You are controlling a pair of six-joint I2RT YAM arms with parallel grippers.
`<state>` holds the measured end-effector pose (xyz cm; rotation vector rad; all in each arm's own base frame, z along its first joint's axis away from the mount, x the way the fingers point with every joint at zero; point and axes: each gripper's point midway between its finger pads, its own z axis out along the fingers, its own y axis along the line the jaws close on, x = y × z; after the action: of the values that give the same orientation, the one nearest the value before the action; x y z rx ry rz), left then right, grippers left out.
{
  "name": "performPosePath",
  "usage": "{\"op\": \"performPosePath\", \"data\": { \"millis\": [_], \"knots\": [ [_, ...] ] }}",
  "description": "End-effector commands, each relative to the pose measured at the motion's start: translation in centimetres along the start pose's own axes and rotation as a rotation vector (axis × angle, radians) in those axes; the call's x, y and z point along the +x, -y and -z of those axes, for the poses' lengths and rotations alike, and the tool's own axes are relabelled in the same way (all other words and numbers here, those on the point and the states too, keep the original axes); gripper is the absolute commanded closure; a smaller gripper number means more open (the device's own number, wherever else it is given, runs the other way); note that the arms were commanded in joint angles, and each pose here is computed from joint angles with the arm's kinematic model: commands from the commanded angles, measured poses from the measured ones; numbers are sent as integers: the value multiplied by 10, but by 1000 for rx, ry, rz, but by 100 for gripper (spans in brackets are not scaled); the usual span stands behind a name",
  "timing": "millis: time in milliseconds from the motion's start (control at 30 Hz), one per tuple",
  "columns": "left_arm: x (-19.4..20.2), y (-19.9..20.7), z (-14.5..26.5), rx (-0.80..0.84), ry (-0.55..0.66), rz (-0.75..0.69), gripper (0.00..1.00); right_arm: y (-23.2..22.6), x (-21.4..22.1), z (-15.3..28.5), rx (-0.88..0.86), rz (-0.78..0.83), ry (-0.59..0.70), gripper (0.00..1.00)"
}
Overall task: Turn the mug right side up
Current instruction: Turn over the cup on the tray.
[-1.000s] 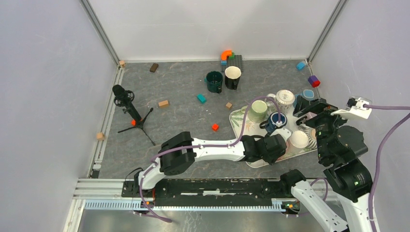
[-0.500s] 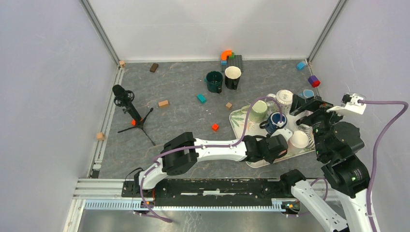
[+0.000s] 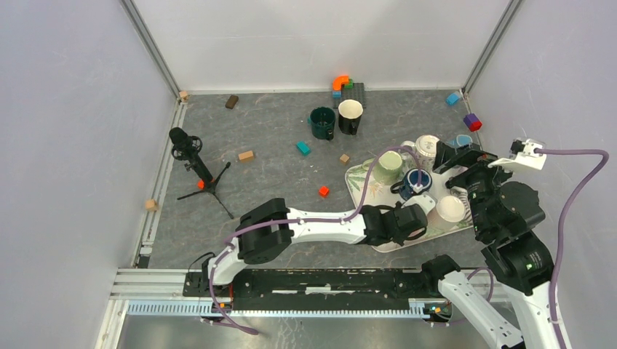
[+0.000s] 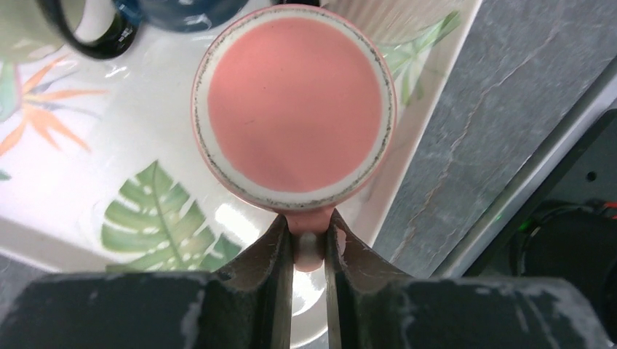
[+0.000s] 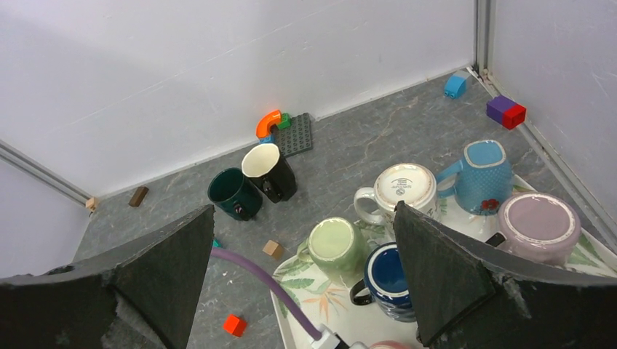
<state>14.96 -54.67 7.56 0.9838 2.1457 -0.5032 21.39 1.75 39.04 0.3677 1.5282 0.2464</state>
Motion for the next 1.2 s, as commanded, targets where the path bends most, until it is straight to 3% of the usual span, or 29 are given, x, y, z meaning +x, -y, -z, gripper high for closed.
{"op": "performPosePath", "data": {
  "millis": [0, 467, 667, 867, 1167],
  "knots": [
    [-50, -14, 45, -25, 156, 21, 98, -12, 2, -6, -51, 0, -2, 2],
    [-96, -88, 128, -31, 316, 194, 98, -54, 37, -19, -270, 0, -93, 2],
    [-122, -141, 171, -58, 389, 267, 98, -95, 53, -17, -491, -22, -139, 2],
    [-147, -191, 217, -92, 475, 320, 98, -133, 94, -10, -729, -89, -270, 2],
    [-181, -222, 277, -97, 597, 341, 98, -169, 128, 8, -1025, -267, -364, 2]
  ]
}}
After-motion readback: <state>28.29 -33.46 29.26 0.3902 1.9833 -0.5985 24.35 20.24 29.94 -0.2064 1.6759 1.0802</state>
